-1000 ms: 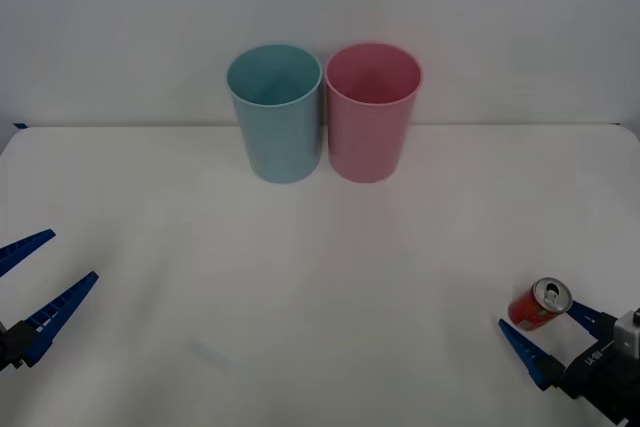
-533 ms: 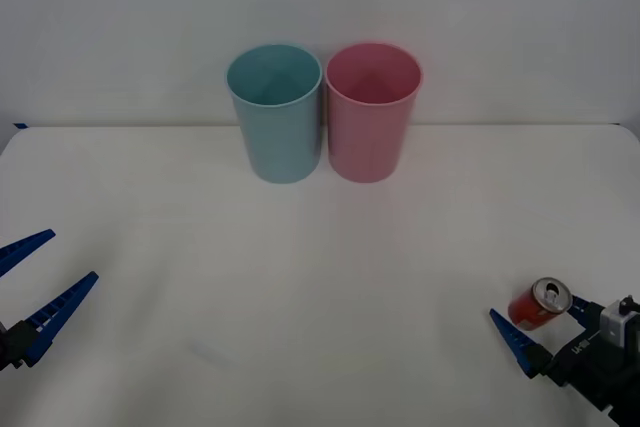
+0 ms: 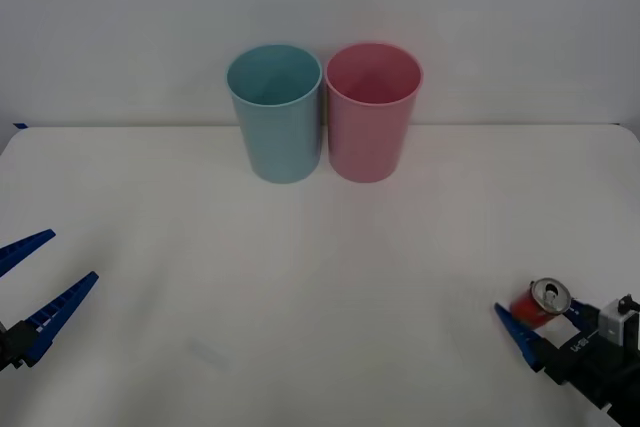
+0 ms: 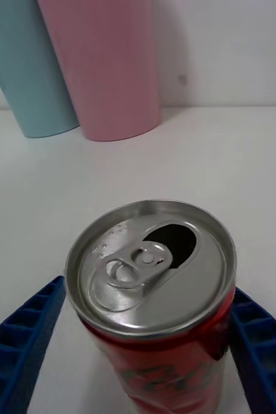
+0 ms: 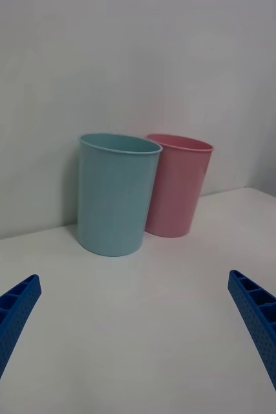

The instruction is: Grasp the object on the table and drop it into the matching bin: aluminum can to the light blue bin, PET bottle to the pink bin.

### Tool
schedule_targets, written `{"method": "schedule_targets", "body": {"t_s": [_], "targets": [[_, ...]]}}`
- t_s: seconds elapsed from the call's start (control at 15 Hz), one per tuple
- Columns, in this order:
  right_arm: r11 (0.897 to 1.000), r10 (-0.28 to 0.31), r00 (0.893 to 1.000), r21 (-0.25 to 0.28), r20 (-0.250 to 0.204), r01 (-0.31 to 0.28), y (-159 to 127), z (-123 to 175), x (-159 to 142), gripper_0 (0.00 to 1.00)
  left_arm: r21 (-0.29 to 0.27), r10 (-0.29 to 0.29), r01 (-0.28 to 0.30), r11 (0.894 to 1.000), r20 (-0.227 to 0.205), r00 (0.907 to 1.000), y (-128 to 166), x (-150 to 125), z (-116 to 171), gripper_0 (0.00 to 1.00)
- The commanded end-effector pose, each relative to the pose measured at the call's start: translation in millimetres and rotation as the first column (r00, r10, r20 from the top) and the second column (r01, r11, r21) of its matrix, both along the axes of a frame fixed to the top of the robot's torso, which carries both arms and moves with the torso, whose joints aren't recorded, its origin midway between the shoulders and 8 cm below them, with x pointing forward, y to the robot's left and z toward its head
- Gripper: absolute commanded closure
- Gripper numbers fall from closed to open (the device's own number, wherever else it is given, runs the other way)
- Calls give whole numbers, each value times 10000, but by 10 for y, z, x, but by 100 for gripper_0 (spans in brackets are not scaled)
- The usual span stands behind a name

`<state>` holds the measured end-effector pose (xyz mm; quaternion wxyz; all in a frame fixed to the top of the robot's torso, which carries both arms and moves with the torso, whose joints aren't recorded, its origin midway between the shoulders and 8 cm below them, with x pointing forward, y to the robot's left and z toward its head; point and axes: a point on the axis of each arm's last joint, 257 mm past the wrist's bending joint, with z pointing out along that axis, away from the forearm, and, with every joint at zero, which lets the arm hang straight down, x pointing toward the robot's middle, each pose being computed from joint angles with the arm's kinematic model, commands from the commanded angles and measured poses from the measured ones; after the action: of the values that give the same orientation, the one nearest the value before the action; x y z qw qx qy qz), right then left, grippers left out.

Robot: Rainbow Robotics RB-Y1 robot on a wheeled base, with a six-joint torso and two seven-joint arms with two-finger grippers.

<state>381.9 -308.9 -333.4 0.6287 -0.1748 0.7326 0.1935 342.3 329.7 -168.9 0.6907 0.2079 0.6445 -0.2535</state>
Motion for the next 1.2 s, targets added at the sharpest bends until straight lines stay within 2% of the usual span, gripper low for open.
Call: {"method": "schedule_targets", "body": {"t_s": [0.07, 0.4, 0.73, 0.93, 1.2], "targets": [[10000, -80, 10000, -17, 4, 80, -21, 1, 10, 100, 0, 0, 0, 10000, 0, 10000, 0, 0, 0, 0], [9999, -94, 10000, 37, 10, 94, -19, 5, 7, 100, 0, 0, 0, 10000, 0, 10000, 0, 0, 0, 0], [9998, 163, 9996, 147, 247, -167, 39, 83, -14, 100, 0, 0, 0, 10000, 0, 10000, 0, 0, 0, 0], [9987, 494, 9972, 101, 559, -500, 87, 202, -28, 100, 0, 0, 0, 10000, 0, 10000, 0, 0, 0, 0], [9938, 1098, 9862, 48, 1240, -1113, 145, 494, -66, 100, 0, 0, 0, 10000, 0, 10000, 0, 0, 0, 0]]}}
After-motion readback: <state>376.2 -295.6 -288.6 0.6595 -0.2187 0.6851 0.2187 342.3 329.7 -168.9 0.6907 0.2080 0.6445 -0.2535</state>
